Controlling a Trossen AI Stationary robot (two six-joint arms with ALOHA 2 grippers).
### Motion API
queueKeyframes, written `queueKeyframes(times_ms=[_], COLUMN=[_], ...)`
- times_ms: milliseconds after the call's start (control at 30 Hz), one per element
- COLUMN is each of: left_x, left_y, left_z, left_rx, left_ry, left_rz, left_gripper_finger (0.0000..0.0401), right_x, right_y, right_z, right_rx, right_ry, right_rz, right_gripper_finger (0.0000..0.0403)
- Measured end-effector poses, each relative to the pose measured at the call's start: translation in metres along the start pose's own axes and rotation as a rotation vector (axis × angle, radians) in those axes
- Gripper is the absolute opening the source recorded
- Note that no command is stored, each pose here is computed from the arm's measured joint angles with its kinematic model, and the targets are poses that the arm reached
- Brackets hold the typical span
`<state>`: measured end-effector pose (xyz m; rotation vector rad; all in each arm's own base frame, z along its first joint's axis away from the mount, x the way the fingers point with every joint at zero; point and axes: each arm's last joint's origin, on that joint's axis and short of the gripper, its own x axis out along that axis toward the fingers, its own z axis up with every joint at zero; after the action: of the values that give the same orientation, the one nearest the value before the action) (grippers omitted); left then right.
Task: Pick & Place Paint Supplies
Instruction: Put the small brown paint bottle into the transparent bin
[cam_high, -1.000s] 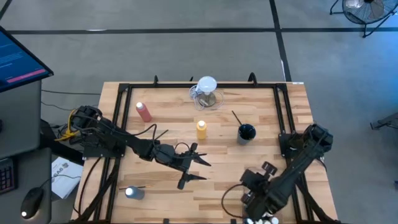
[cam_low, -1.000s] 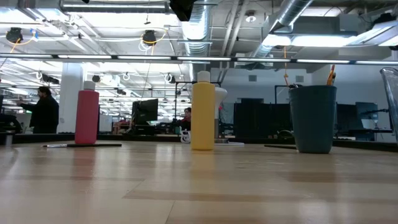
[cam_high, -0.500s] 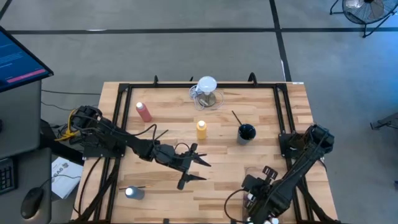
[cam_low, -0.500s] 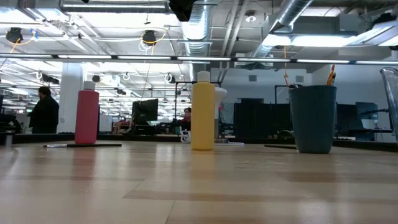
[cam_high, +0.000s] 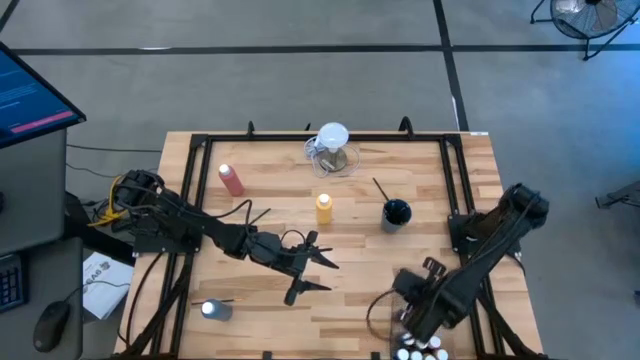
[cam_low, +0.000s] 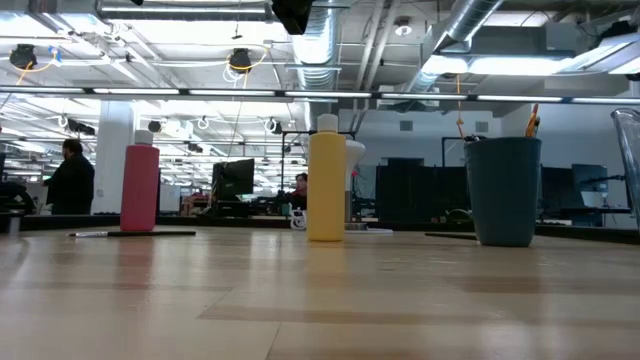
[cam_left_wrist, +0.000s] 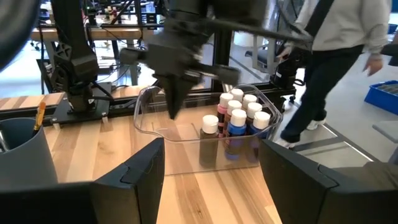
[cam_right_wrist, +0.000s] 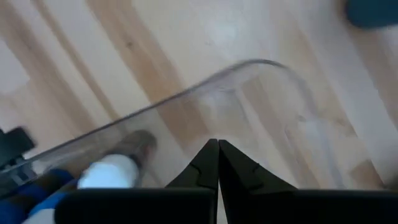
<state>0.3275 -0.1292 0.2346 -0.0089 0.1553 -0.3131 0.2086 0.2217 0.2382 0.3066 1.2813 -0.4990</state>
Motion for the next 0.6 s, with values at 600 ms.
queueKeyframes(times_ms=[600], left_x=[0.000], left_y=[0.001], left_z=[0.000], left_rx=[0.000], left_ry=[0.000], left_rz=[-0.009], left_gripper_finger=[0.0218], right_x=[0.043], right_y=[-0.015], right_z=[-0.011], right_rx=[0.060], right_ry=[0.087], right_rz=[0.208], right_gripper_finger=[0.0000])
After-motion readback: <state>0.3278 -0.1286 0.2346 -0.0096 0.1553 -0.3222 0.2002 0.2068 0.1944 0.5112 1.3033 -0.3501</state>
